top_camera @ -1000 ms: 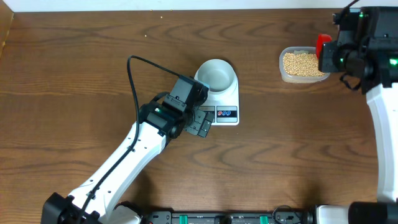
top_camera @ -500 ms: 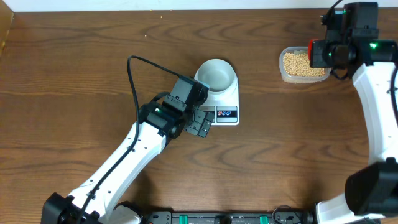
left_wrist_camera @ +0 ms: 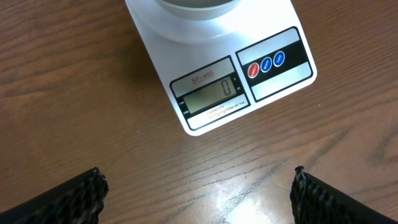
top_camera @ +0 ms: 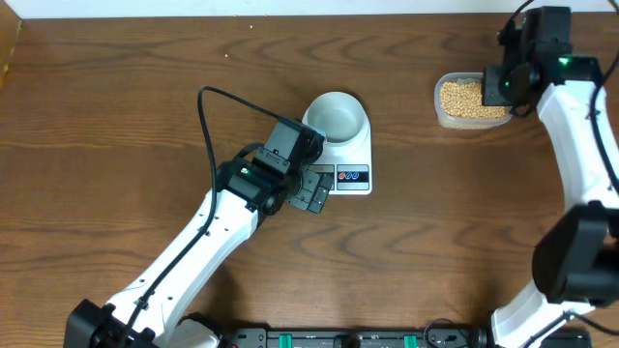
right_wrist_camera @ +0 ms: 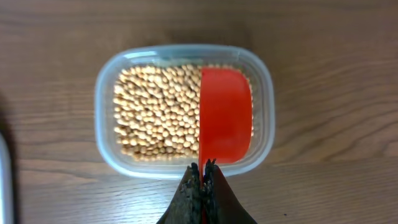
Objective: Scoop item into bowl and weigh 50g on scale
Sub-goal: 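Lower the scoop into the soybeans with the right gripper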
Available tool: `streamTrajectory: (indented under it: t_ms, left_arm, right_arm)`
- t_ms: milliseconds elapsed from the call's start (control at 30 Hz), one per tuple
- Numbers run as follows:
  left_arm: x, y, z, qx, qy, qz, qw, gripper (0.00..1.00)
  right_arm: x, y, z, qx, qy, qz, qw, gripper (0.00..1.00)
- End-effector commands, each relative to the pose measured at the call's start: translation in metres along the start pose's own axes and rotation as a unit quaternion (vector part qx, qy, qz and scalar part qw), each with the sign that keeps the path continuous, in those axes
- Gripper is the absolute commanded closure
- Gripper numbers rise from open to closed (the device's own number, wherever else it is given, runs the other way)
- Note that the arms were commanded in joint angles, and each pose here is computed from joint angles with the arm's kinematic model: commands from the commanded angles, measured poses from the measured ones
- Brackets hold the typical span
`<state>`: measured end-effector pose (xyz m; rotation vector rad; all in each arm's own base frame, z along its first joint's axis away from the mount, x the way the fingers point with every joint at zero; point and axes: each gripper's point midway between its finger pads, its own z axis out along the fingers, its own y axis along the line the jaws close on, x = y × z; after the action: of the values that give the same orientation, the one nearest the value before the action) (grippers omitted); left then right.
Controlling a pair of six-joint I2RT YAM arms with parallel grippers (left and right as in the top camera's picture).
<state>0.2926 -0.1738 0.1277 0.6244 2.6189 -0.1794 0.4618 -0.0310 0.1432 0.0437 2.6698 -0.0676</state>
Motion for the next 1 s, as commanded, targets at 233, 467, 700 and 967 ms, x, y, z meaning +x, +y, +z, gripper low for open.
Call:
streamTrajectory:
  t_ms: [233,467,700,967]
  left_arm:
    - [0.004,0.002,0.004,-0.002,0.008,-0.004,1.000,0.04]
    - [0.004,0.002,0.004,-0.002,0.008,-0.004,1.000,0.04]
    - [0.004,0.002,0.004,-0.002,0.008,-0.004,1.000,0.04]
    - [0.004,0.002,0.004,-0.002,0.008,-0.004,1.000,0.04]
  right_arm:
    - [0.015,-0.003,0.028,0.005,0.042,0.021,0.999,0.99]
    - [0.025,0.015,0.046,-0.088,0.066,0.046,0.993,0.99]
    - [0.022,0.013,0.045,-0.194,0.060,0.099,0.974,0.99]
    - [0.020,-0.003,0.038,-0.253,0.050,0.150,0.954,0.99]
